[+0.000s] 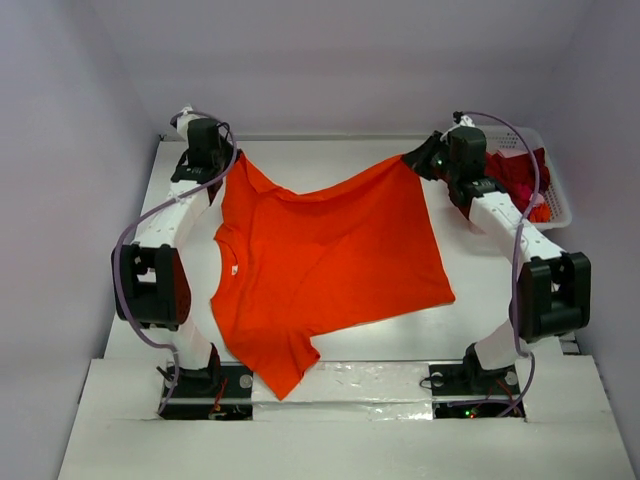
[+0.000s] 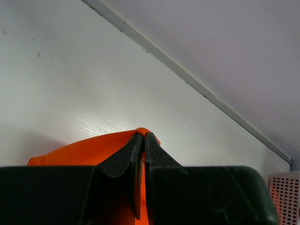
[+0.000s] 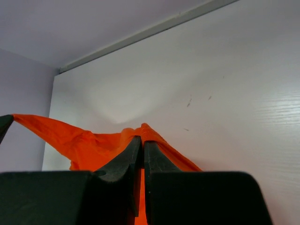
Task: Fold and stack the t-shirts
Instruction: Flatten out the tshirt
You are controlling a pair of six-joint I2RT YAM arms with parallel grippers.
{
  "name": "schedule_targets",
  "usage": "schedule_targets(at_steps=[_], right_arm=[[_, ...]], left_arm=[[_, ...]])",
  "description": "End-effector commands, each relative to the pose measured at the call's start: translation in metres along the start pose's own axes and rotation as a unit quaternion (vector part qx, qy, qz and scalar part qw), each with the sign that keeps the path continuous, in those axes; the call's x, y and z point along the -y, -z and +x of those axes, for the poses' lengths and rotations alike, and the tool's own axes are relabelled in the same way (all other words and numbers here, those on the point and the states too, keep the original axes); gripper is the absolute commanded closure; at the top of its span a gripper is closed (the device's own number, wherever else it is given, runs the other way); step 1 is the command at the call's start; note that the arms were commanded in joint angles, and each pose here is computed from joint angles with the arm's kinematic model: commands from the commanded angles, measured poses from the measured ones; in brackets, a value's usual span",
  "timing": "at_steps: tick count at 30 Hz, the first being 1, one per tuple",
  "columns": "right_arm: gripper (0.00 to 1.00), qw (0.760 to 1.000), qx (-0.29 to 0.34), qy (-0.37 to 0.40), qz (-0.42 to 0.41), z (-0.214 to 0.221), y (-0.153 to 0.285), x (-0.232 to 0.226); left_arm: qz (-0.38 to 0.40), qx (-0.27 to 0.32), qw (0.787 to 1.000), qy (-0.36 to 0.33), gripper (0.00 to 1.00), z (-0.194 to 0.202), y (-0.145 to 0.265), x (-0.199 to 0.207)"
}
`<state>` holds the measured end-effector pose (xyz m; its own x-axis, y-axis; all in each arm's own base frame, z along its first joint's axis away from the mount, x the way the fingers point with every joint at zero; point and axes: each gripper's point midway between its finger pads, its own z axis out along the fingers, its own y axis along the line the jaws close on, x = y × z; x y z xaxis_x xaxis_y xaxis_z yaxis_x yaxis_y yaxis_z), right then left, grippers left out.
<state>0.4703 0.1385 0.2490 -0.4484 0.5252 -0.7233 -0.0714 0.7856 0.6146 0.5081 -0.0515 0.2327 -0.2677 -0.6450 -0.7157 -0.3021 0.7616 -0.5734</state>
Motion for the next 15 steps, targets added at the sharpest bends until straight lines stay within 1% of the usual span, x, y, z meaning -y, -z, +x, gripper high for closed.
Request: schedule_targets(at_steps=[1, 3, 5, 7, 9, 15], right_arm=[[1.00, 1.000, 0.011, -0.010, -0.018, -0.015, -0.013, -0.010], [1.00, 1.000, 0.003, -0.016, -0.020, -0.012, -0.021, -0.009], [1.00, 0.999, -0.022, -0.028, -0.013, 0.003, -0.036, 0.001], [1.00, 0.999, -0.033, -0.031, -0.013, 0.007, -0.045, 0.003], [1.00, 0.997, -0.063, -0.039, 0.003, 0.025, -0.056, 0.017], [1.00, 0.995, -0.082, -0.050, 0.023, 0.036, -0.074, 0.029]], left_arm=[[0.031, 0.037, 0.999, 0.010, 1.00, -0.028, -0.001, 0.027], [0.028, 0.036, 0.999, 0.009, 1.00, -0.027, -0.005, 0.025], [0.026, 0.036, 0.999, 0.007, 1.00, -0.025, -0.008, 0.023], [0.021, 0.034, 0.999, 0.007, 1.00, -0.022, -0.011, 0.020], [0.014, 0.025, 1.000, 0.007, 1.00, -0.016, -0.016, 0.016], [0.011, 0.019, 1.000, 0.007, 1.00, -0.015, -0.025, 0.018]])
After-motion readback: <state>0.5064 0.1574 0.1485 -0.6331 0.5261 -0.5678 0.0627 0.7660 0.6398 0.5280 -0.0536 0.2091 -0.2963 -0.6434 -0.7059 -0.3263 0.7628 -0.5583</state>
